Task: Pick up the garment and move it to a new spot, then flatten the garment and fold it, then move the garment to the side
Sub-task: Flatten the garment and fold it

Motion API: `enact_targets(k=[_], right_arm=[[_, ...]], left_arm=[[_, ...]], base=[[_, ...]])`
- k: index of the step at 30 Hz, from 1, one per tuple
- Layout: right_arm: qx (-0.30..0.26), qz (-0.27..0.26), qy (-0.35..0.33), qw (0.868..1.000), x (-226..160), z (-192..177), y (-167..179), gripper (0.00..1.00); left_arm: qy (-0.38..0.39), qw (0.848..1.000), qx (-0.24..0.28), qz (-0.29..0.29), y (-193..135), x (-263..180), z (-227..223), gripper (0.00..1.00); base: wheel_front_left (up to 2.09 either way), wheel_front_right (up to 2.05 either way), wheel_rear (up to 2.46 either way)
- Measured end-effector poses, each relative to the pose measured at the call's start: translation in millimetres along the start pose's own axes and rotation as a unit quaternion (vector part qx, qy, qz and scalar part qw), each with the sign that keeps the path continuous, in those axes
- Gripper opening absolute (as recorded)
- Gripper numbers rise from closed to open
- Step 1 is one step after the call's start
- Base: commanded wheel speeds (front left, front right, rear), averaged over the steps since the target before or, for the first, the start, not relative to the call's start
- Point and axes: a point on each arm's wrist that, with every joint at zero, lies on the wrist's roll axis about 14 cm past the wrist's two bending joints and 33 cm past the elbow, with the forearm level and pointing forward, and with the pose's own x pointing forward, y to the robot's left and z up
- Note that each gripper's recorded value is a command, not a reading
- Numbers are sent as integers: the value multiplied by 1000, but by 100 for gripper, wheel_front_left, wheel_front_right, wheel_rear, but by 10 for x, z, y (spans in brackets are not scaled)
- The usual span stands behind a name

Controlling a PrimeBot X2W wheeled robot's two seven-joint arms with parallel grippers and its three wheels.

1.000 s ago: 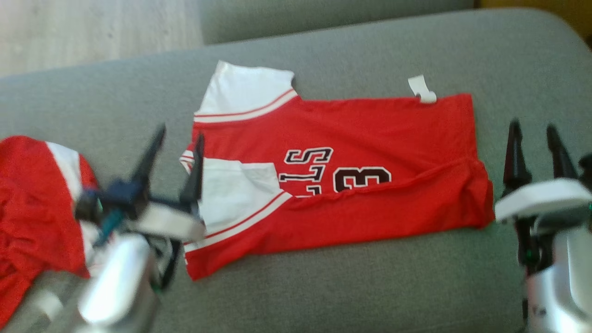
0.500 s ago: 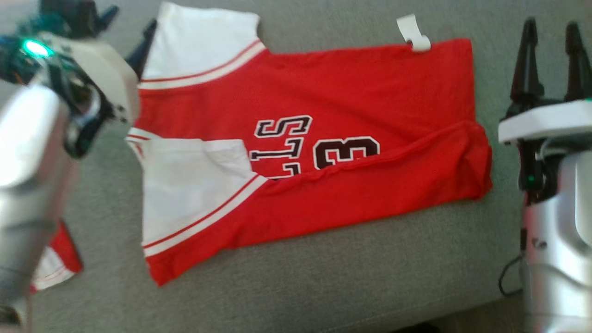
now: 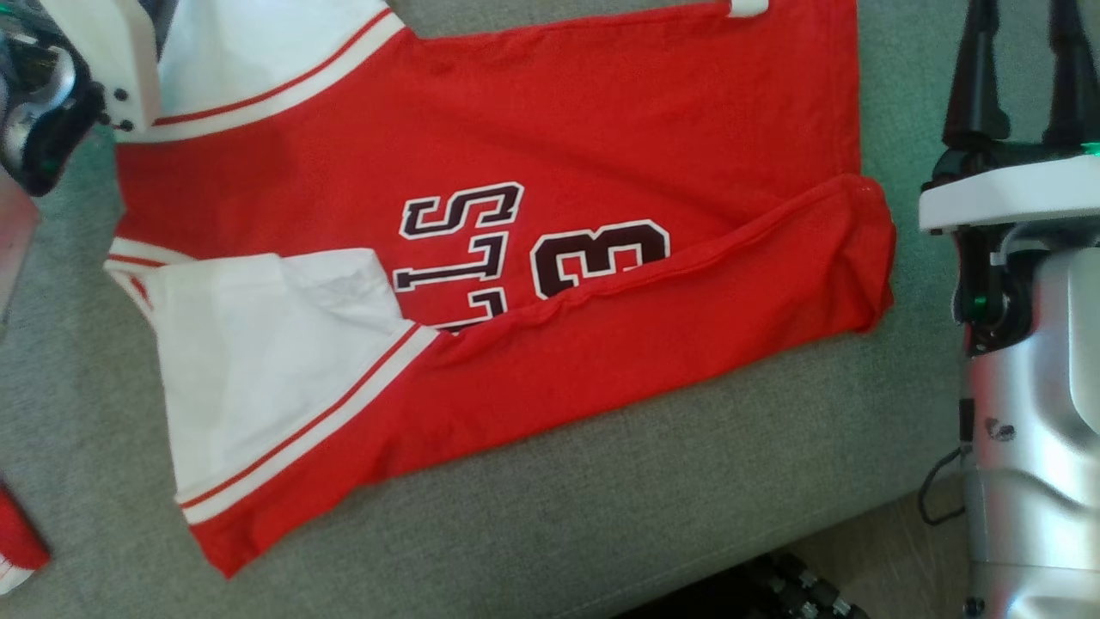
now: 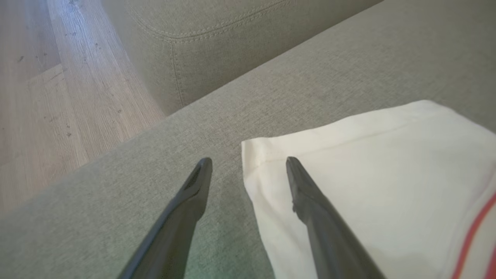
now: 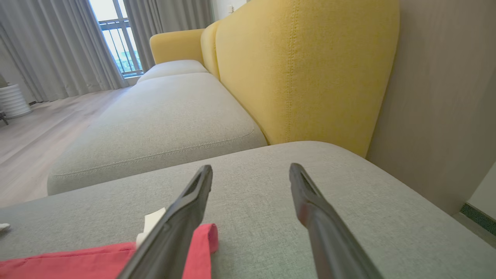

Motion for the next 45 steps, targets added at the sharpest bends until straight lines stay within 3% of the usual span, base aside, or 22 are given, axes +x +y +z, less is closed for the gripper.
enact_targets(k=[13, 14, 15, 20, 30, 38, 45], right_arm=[[-2, -21, -5, 1000, -25, -34, -154, 100], [-1, -22, -4, 1000, -25, -34, -159, 100], [0, -22, -4, 1000, -23, -40, -160, 100], [-7, -16, -4, 1000, 2, -17, -108, 100], [-37, 27, 3, 999, 88, 187, 255, 100], [-51, 72, 73, 993, 101, 14, 655, 100], [-100, 74, 141, 982, 101, -220, 561, 100]], left_arm=[[54, 998, -20, -27, -85, 155, -187, 98], [57, 998, -19, -33, -116, 145, -190, 26], [56, 998, -18, -38, -145, 133, -184, 0], [31, 998, -15, -49, -224, 38, -110, 0], [-137, 990, -24, -30, -238, -545, 385, 0], [-218, 975, 14, -48, -503, -1122, 535, 0], [-235, 971, 13, -46, -625, -1470, 392, 0]], base=[[0, 0, 0], [0, 0, 0], [0, 0, 0], [0, 0, 0], [0, 0, 0], [0, 0, 0], [0, 0, 0]])
